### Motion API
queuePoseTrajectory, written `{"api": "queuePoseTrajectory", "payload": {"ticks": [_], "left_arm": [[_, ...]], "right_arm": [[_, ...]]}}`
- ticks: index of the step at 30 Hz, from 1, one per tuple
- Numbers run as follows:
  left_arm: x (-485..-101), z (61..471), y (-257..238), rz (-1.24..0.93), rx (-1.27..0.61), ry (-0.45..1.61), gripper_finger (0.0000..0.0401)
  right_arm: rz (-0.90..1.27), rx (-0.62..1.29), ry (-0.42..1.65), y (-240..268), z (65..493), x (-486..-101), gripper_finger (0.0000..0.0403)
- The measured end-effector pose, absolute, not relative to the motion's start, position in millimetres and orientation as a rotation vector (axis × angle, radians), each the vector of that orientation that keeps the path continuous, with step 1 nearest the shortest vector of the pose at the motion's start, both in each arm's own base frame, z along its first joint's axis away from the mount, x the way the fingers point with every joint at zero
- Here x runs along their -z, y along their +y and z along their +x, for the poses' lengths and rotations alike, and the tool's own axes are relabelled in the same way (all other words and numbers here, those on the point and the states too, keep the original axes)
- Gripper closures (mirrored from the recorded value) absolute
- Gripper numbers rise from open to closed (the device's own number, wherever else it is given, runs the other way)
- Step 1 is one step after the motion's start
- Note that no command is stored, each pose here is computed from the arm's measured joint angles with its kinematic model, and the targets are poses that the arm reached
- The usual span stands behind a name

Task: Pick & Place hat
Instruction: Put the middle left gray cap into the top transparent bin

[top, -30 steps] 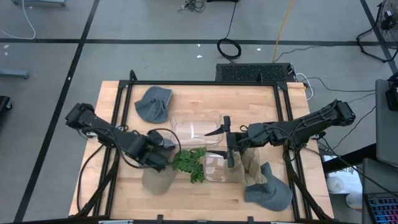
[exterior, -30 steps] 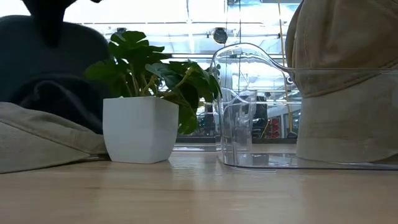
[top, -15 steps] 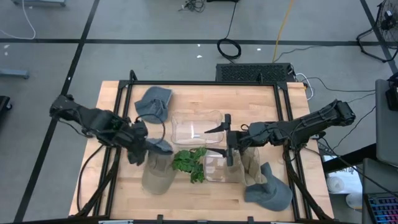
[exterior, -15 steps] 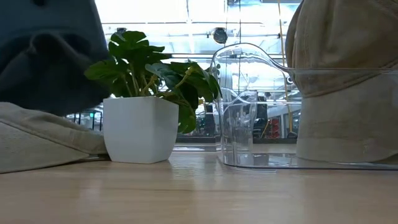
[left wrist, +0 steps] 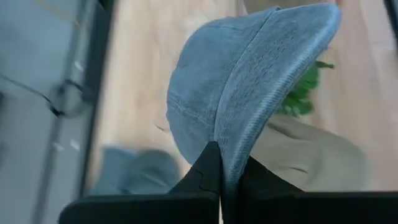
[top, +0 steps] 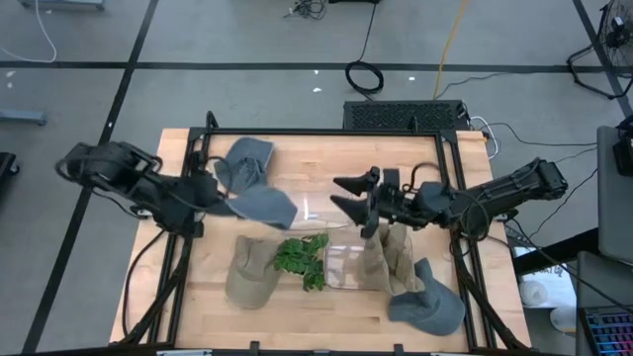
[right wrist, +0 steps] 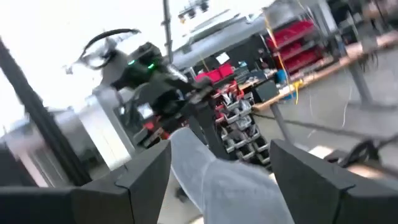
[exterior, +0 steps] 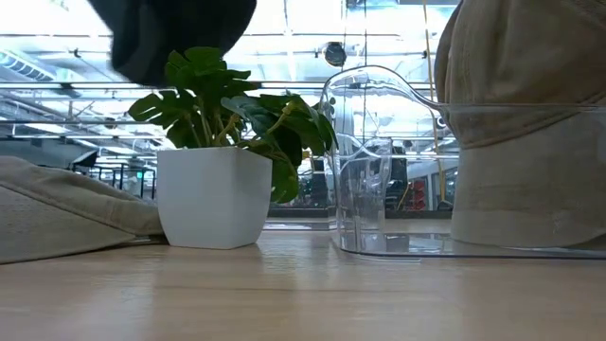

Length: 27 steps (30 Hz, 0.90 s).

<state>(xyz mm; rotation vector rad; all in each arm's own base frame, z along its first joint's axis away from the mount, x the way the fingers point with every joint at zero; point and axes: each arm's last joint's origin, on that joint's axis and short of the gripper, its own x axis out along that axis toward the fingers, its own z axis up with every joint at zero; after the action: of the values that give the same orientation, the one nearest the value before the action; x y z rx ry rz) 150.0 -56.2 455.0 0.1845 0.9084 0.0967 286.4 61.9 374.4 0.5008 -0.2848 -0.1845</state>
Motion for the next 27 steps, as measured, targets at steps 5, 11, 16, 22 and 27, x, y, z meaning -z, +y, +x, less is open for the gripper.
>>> {"api": "queuePoseTrajectory", "payload": {"ticks": [5,11,16,22,27], "left_arm": [[-475,143,-50,0.331,-0.145,0.803,0.0394],[-489,146,-46,0.559,-0.232,0.691,0.0394],[-495,153,-47,0.861,-0.272,0.678,0.0394],[-505,167,-49,1.162,-0.343,0.661,0.0394],[-511,171,-49,1.306,-0.357,0.671,0.0394]], "right_arm": [[0.663,0.165,-0.299,44,277,-383,0.0140],[0.644,0.083,-0.266,17,267,-391,0.0140],[0.748,-0.001,-0.228,-15,260,-394,0.0140],[0.903,-0.050,-0.179,-52,254,-392,0.0140],[0.977,-0.073,-0.160,-76,248,-391,0.0140]]}}
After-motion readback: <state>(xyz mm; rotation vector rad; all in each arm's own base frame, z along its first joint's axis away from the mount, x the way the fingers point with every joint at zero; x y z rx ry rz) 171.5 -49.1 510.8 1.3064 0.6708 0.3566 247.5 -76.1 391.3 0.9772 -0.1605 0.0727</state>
